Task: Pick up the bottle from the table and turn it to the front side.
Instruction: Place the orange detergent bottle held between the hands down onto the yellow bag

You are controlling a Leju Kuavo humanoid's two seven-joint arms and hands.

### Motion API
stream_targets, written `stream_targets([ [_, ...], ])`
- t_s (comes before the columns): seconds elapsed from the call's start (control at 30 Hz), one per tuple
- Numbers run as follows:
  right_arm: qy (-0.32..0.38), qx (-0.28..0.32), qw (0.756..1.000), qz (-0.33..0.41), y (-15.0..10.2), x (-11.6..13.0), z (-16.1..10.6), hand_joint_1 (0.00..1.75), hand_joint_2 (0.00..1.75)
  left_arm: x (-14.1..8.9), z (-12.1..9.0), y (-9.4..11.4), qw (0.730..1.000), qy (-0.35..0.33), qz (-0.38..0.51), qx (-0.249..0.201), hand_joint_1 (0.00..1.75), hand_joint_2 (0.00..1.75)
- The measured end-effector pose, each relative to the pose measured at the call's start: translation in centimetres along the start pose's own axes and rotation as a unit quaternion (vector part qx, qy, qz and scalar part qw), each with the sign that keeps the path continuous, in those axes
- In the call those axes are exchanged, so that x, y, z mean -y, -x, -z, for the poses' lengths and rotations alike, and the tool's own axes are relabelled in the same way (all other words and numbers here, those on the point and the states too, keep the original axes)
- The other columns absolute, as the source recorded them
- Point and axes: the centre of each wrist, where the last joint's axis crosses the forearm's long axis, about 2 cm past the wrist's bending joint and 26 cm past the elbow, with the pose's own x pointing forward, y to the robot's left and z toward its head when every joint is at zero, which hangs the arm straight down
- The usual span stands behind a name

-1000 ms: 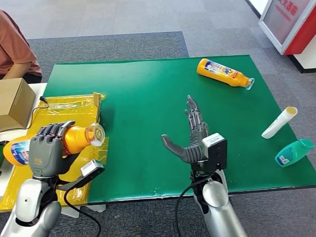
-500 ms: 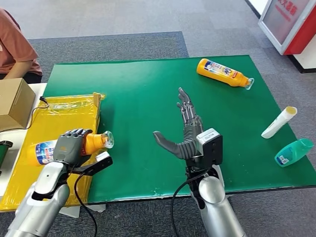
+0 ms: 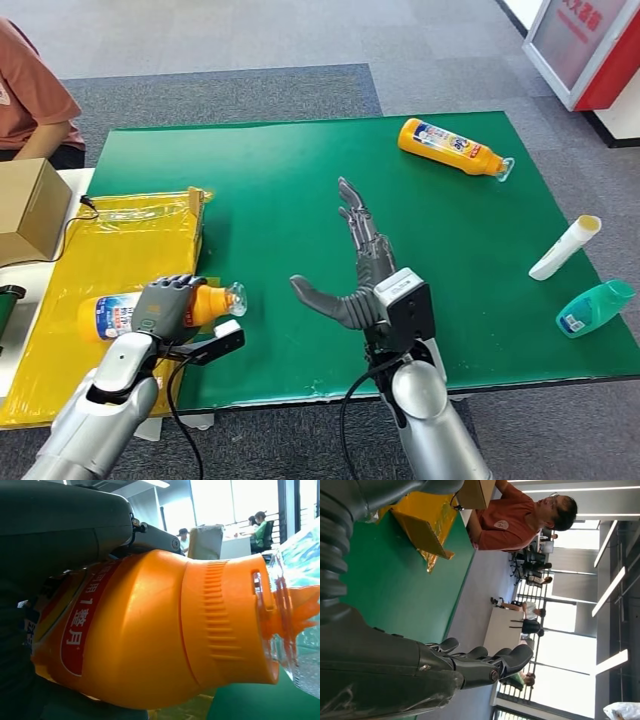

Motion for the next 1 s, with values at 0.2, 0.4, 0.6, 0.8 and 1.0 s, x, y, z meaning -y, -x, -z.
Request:
stream_targets([
  [0.2, -0.007, 0.007, 1.0, -0.014, -0.3, -0.3, 0.2, 0.0, 1.75, 0.4, 0.1, -0.4, 1.0, 0.003, 0.007, 0.01, 0.14, 1.75],
  [0.4, -0.008, 0.009, 1.0, -0.018, -0.6, -0.6, 0.2, 0.0, 1.75, 0.8, -0.2, -1.3, 1.0, 0.004, 0.005, 0.023, 0.0, 1.75],
  [0.6, -0.007, -0.001, 1.0, -0.019, -0.3, -0.7, 0.0, 0.0, 1.75, 1.3, -1.0, -2.2, 0.998, 0.005, -0.04, 0.042, 0.0, 1.75],
  [0.8, -0.008, -0.008, 1.0, -0.02, 0.0, -0.7, -0.3, 0.0, 1.75, 1.2, -1.6, -2.6, 0.996, 0.0, -0.069, 0.049, 0.0, 1.75],
  [1.0, -0.002, -0.011, 1.0, -0.024, 0.1, -0.7, -0.4, 0.0, 1.75, 0.7, -2.0, -2.9, 0.99, -0.023, -0.122, 0.062, 0.0, 1.75],
])
